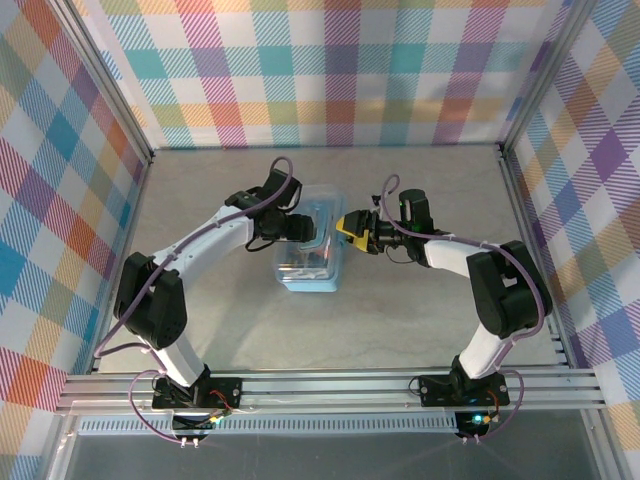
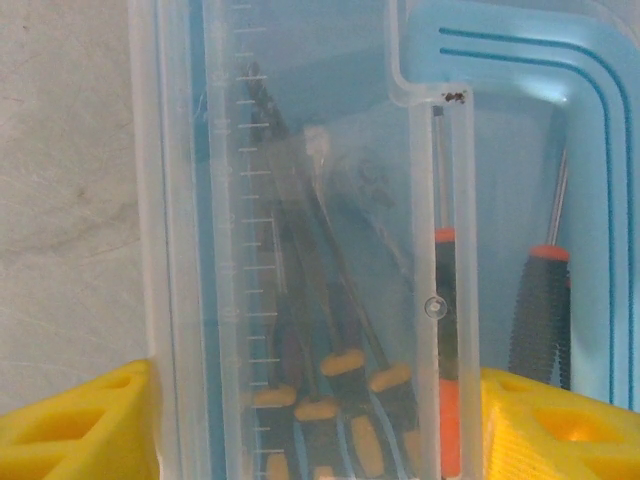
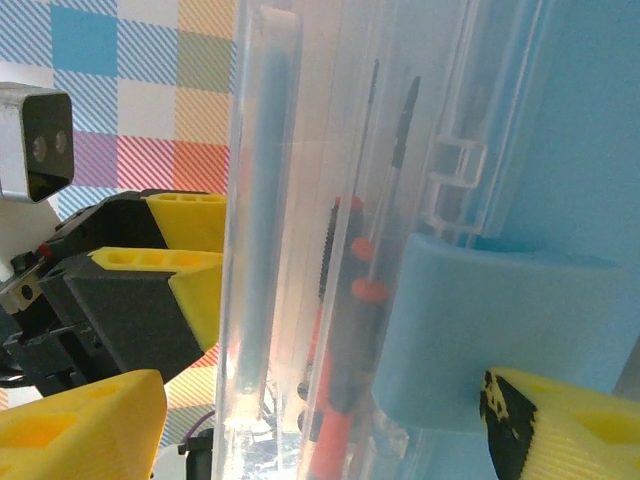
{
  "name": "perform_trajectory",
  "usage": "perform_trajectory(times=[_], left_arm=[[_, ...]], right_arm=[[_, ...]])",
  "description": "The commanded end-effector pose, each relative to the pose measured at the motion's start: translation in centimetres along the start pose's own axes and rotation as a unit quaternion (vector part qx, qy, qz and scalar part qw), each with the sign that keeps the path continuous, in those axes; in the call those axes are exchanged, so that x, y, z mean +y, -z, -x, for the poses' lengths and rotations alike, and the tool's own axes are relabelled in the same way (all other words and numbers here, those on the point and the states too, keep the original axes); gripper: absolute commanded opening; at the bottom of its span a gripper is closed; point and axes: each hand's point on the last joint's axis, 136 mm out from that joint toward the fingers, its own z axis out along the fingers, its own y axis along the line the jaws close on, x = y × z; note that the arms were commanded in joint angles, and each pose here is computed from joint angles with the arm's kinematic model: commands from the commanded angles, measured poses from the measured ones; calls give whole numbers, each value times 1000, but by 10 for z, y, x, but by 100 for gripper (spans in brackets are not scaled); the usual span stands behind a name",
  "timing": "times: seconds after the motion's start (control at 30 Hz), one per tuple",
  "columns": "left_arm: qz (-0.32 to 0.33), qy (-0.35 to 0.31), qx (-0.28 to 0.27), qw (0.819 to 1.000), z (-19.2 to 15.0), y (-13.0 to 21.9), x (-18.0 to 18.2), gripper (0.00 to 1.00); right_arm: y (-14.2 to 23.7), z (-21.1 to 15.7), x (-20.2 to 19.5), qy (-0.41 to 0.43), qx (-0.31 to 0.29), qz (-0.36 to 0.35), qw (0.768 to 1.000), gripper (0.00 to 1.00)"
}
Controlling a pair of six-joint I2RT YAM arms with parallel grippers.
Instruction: Pack the tool kit
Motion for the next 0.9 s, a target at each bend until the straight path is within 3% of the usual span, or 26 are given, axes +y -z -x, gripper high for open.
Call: perform_trajectory(times=[0.0,0.63,0.87], left_arm=[[57,3,133,990,-71,-49,21,49],[88,-42,166,981,-93,-74,3,50],[88,-44,169,981,-97,-78,1,50]], right_arm=[[2,2,22,36,-2,14,999,82],[-2,3,22,34,0,22,999,81],[-13,2,-4,-2,11,11,1000,79]])
